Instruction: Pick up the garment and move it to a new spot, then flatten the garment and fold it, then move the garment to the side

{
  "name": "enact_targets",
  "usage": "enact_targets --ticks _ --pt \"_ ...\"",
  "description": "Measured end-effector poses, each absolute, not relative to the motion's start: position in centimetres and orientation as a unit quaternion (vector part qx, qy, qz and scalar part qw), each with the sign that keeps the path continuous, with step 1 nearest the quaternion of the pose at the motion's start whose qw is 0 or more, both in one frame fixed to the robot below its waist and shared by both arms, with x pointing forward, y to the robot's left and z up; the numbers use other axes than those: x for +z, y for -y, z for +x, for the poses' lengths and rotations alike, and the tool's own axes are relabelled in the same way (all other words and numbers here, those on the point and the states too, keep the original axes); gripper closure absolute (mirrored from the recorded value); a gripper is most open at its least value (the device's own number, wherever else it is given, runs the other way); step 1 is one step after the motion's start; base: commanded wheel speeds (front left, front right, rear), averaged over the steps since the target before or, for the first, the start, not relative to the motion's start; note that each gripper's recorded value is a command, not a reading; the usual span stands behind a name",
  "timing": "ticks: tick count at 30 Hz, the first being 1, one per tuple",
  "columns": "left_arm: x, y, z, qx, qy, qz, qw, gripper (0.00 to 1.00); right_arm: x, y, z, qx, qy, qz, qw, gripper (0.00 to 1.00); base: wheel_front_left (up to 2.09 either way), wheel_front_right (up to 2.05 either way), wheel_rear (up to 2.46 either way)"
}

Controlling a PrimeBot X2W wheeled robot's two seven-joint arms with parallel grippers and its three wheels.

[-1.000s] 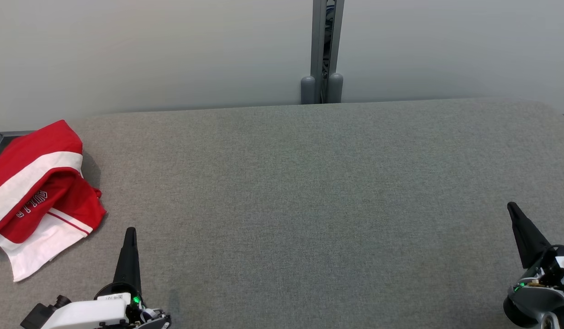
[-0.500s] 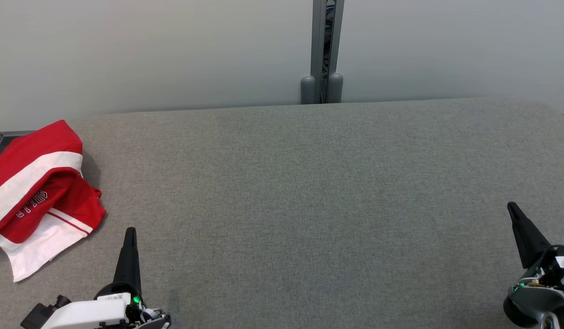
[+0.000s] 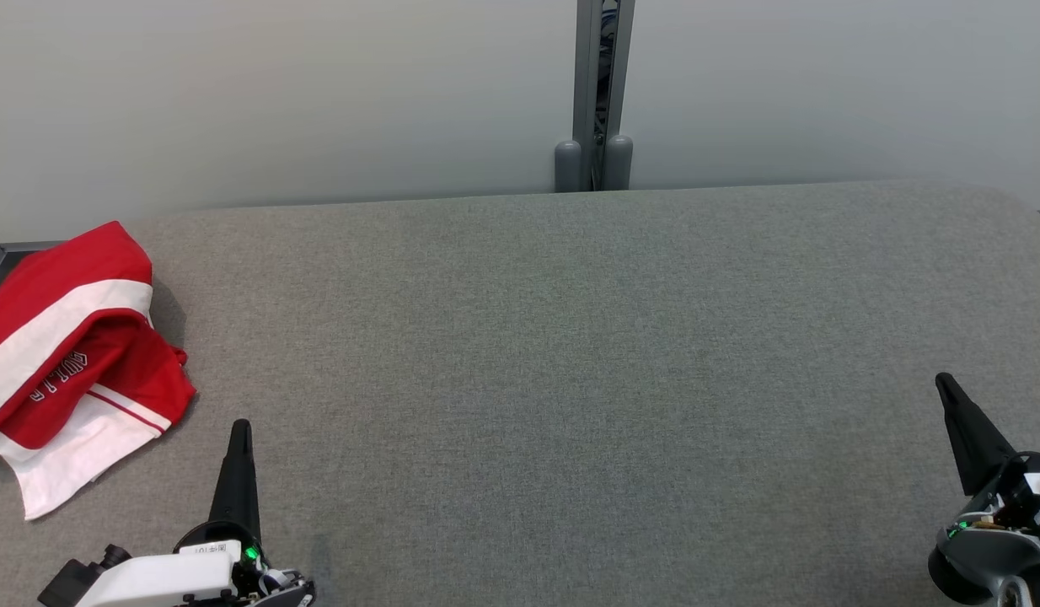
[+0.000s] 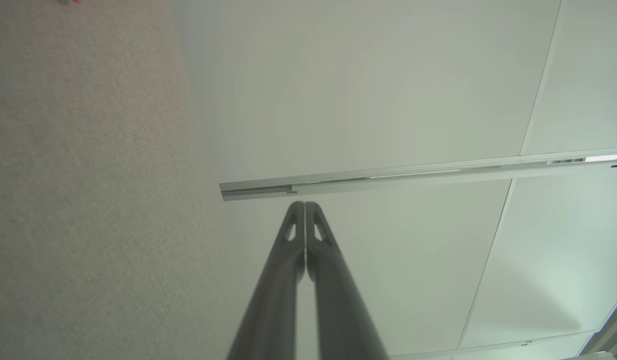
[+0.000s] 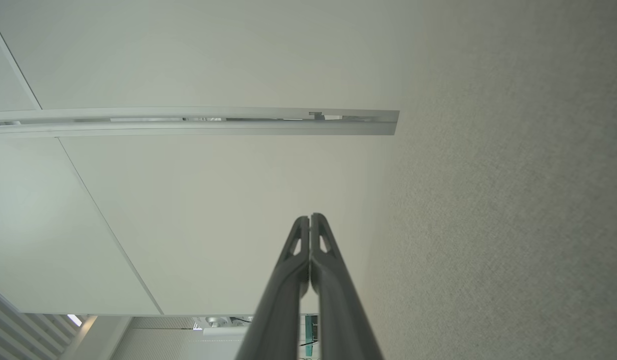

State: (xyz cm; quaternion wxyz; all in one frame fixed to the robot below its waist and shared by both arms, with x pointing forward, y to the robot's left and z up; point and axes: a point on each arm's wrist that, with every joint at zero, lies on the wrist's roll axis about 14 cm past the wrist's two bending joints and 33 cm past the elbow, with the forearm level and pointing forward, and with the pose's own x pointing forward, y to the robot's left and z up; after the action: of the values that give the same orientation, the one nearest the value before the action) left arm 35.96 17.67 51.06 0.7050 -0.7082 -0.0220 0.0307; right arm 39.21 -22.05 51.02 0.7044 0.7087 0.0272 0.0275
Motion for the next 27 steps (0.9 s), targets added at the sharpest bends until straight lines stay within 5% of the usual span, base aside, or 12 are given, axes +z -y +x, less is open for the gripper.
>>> enact_targets --ticks 4,5,17,27 --pt "51.1 -17.7 36.0 0.031 0.022 -0.708 0.705 1.00 51.0 22.1 39.2 0.027 -0.027 0.709 0.704 1.00 0.00 0.00 0.00" --pt "51.1 -17.7 36.0 0.031 0.022 -0.708 0.705 0.00 51.0 22.0 39.2 0.028 -0.027 0.709 0.704 0.00 0.00 0.00 0.00" --pt "49.6 -17.5 35.9 0.046 0.006 -0.707 0.705 0.00 49.3 21.3 38.5 0.002 -0.038 0.708 0.705 0.00 0.00 0.00 0.00" --pt "51.2 -17.8 36.9 0.030 0.029 -0.674 0.738 0.00 49.8 21.3 39.0 -0.005 -0.032 0.656 0.754 0.00 0.00 0.00 0.00"
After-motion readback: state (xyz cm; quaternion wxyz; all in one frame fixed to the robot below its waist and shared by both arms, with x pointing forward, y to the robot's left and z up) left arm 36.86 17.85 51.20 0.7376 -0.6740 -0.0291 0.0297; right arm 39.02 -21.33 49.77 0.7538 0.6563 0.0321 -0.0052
